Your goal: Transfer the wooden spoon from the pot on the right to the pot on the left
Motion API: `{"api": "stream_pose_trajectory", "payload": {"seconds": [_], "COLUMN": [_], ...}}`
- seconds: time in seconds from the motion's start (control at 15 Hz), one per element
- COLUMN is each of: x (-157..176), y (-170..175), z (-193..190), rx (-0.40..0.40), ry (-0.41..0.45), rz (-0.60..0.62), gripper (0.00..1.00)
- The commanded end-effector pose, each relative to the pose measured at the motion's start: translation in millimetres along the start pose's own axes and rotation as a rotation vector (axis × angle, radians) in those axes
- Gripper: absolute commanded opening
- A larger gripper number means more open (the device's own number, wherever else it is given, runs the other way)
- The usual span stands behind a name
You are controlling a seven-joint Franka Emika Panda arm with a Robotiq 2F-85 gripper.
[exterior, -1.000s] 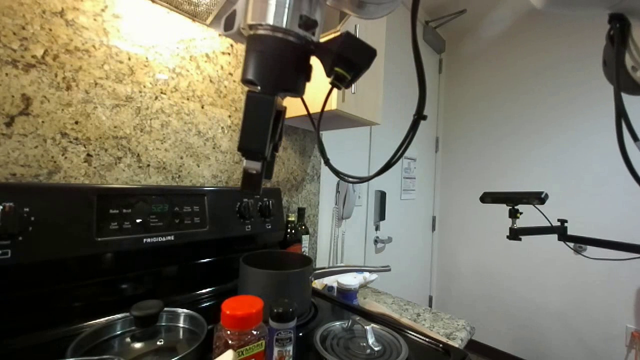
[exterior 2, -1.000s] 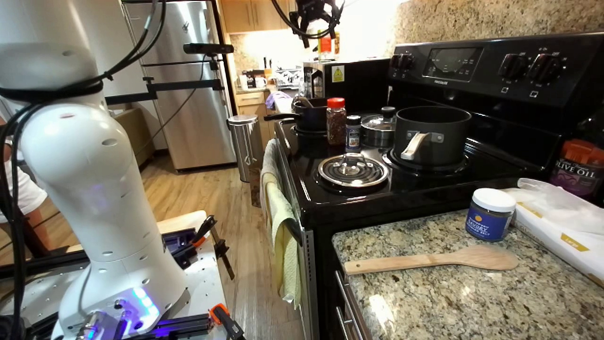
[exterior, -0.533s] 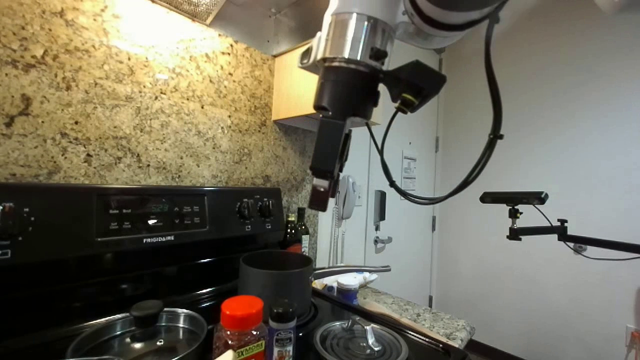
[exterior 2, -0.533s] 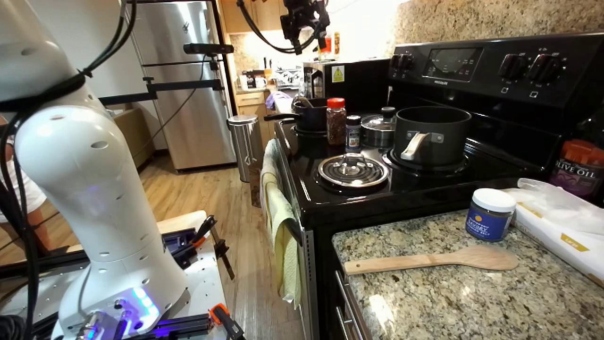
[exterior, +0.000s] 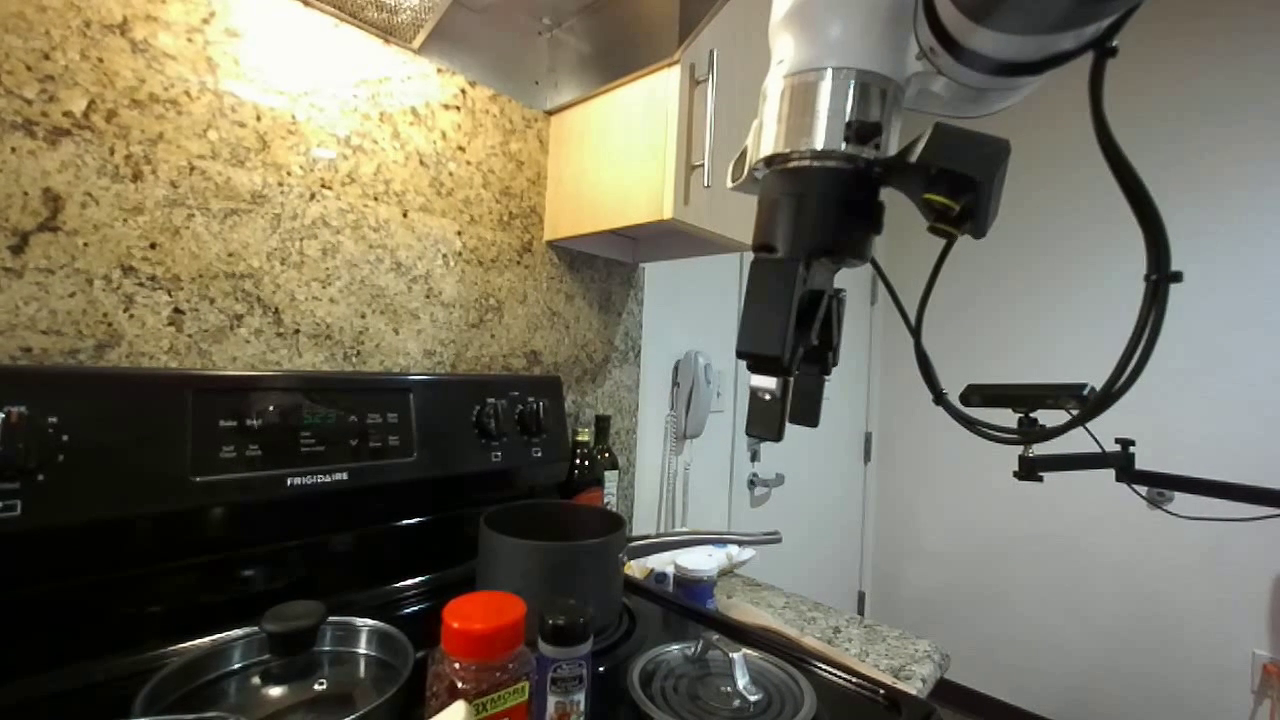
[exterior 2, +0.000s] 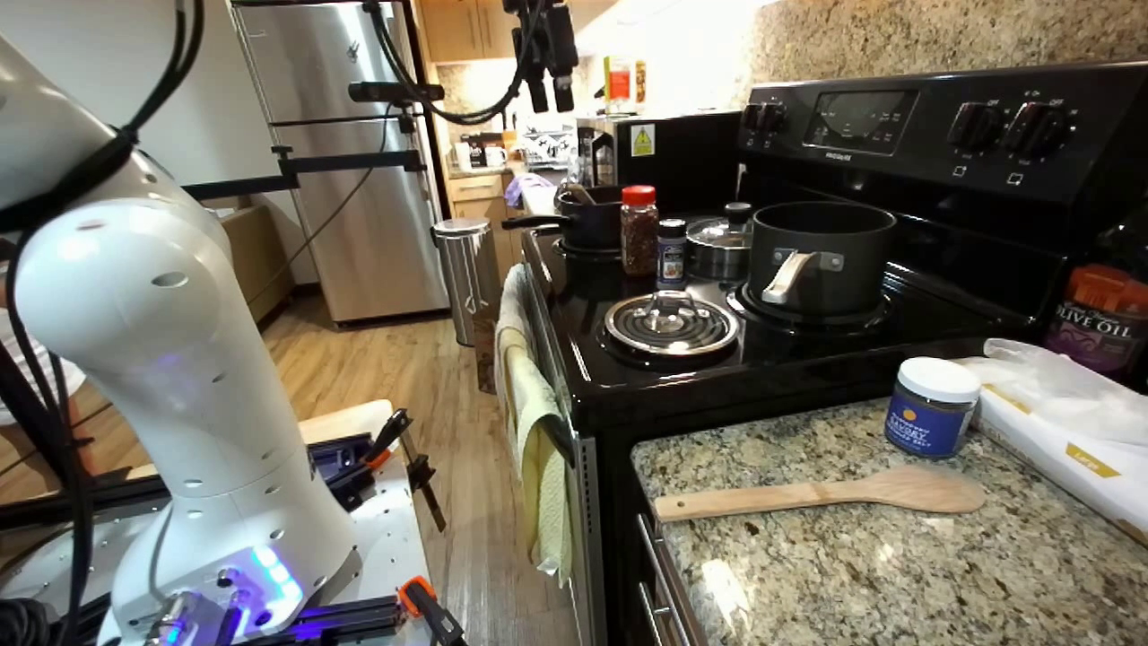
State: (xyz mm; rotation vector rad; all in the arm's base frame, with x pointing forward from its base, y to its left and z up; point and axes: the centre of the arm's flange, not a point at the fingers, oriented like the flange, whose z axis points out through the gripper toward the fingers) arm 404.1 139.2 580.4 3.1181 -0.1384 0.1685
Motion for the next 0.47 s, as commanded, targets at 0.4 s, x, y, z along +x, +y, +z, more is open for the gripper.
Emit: {"api": "stream_pose_trajectory", "payload": {"seconds": [0.4], "x": [-4.1], "y": [2.9], "z": [0.0], "rx": [0.013], "ry": [-0.004], "rz": [0.038], "gripper": [1.00]}}
